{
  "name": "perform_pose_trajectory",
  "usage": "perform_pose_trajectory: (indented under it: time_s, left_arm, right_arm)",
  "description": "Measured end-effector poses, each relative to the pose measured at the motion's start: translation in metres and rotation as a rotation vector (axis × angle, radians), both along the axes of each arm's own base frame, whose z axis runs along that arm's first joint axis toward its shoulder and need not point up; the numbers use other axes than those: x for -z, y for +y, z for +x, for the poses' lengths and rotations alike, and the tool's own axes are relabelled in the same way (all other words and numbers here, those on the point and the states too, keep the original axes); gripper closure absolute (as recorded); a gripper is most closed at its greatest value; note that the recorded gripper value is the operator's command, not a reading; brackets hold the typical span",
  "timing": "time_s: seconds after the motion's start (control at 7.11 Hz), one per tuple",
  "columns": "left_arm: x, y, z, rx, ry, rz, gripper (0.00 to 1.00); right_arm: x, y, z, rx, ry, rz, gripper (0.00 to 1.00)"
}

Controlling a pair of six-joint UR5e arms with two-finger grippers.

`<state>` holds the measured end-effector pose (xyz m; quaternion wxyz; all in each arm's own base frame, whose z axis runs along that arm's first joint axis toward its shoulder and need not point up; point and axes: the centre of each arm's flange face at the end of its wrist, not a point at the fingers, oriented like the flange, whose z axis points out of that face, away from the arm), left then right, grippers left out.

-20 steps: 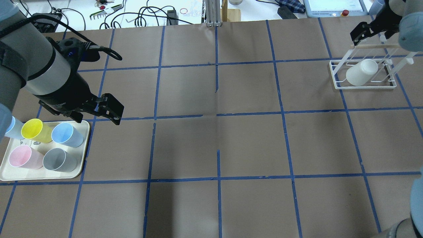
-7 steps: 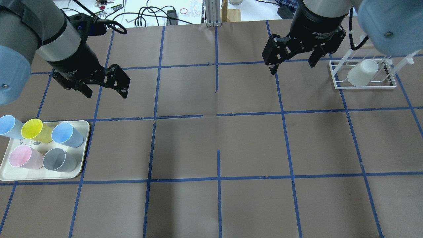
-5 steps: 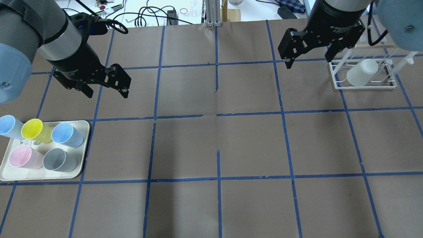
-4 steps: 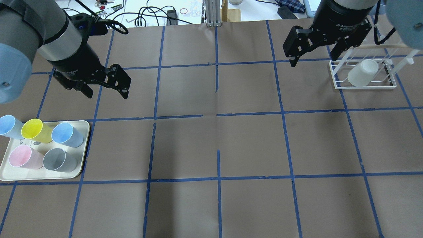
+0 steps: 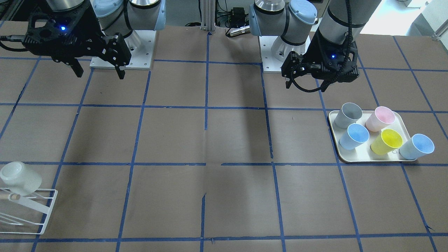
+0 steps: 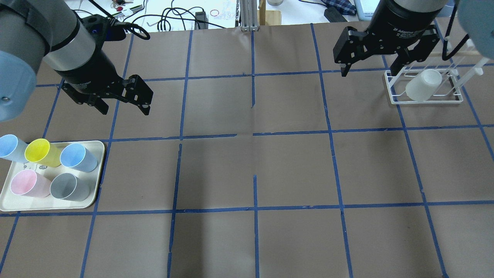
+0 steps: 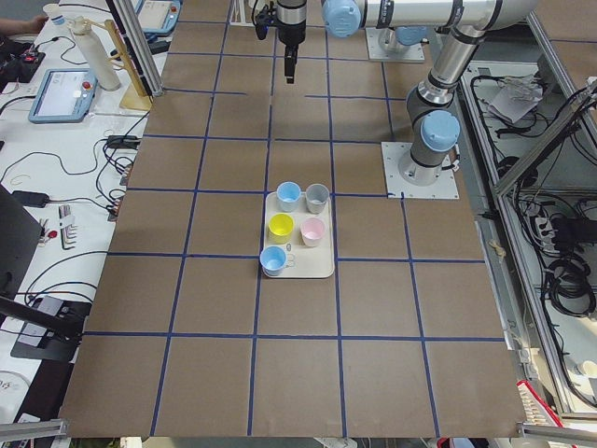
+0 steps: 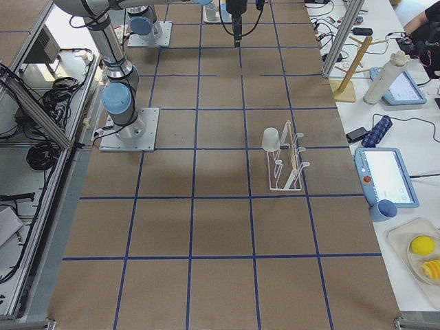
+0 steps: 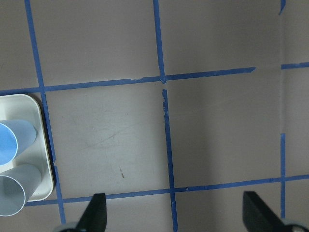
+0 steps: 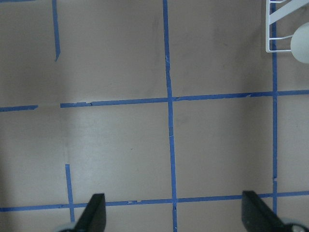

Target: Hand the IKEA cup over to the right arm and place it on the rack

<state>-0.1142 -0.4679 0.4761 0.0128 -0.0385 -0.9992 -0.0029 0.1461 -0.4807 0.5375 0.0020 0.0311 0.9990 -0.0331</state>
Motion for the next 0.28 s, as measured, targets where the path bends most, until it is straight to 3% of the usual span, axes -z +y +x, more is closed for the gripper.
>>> perform_pose_trajectory:
  time_s: [0.28]
  left_arm:
    - [-0.0022, 0.0018, -0.0002, 0.0, 0.001, 0.0, 0.0]
  right_arm:
    - [0.0001, -0.0002, 0.0002, 0.023, -0.004, -0.002, 0.0]
